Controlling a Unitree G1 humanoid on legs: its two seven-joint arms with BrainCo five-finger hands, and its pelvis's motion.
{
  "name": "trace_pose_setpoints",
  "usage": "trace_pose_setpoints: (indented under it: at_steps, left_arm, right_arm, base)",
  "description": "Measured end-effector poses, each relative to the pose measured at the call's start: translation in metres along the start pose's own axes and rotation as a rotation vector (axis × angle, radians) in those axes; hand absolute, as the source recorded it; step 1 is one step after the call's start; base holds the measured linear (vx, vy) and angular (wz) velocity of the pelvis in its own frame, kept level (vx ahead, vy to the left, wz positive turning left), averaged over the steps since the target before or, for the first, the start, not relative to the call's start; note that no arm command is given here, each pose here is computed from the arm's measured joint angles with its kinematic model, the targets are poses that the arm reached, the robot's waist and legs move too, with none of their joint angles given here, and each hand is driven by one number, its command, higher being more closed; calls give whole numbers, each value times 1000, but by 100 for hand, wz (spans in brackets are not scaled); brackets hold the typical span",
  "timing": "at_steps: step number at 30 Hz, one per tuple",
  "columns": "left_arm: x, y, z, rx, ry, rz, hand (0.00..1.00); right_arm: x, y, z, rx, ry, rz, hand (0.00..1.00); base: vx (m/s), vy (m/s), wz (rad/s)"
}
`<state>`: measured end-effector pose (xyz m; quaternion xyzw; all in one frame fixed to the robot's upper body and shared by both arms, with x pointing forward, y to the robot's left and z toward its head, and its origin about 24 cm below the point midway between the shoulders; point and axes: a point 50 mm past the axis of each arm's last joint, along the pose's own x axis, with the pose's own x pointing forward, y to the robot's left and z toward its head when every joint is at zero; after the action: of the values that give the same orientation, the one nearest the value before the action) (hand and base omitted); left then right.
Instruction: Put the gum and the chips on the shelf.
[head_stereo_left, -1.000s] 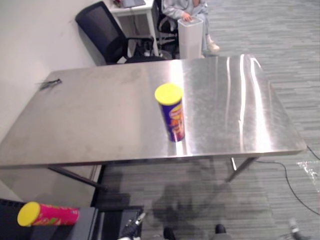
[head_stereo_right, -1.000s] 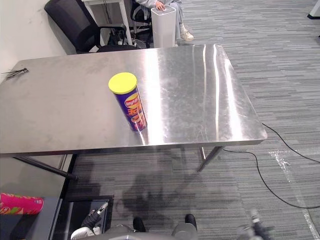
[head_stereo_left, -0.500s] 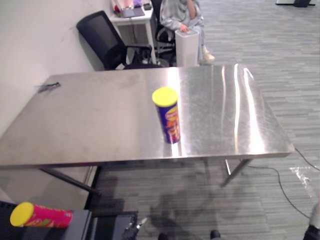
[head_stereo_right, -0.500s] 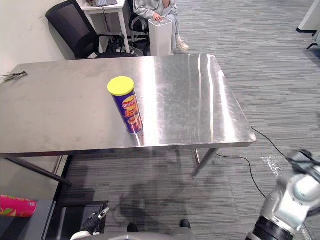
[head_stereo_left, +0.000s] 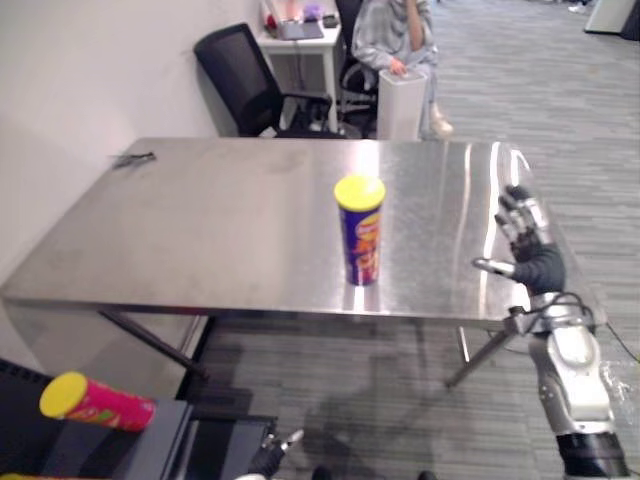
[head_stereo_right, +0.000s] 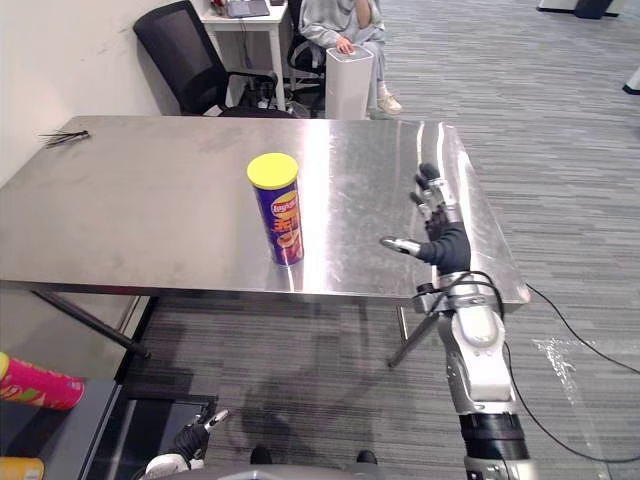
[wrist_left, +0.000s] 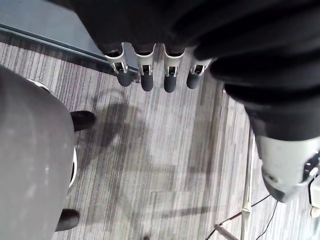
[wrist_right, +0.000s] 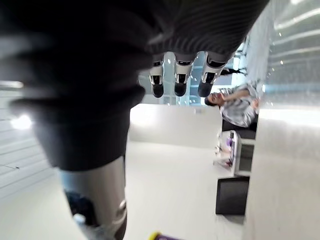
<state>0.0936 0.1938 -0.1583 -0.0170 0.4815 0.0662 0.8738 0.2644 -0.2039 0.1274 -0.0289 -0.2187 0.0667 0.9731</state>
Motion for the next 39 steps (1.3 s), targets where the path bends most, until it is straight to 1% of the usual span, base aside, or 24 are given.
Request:
trace_pose_setpoints:
  at_steps: [7,12,17,22,29,39]
  left_arm:
    - [0,-1,1,-1,-1,1,0]
    - [1,-1,3,1,-6,5,0]
    - [2,-1,4,0,-10,20,0]
    - [2,0,8,-2,-27,32,0]
    - [3,0,13,-4,-47,33,0]
    - [3,0,14,-5,-49,33,0]
  right_arm:
    - [13,25,-26,41,111,94,0]
    - [23,38,-38,59,163,129,0]
    - [31,51,-43,90,182,126,0]
    - [40,65,-46,111,193,152,0]
    - [56,87,-38,134,156,216,0]
    - [66,96,-37,122,168,252,0]
  base:
    - [5,-9,2]
    - [1,-19,4]
    - [0,0,0]
    - [-1,-7,3]
    - [-1,-6,2]
    - [0,0,0]
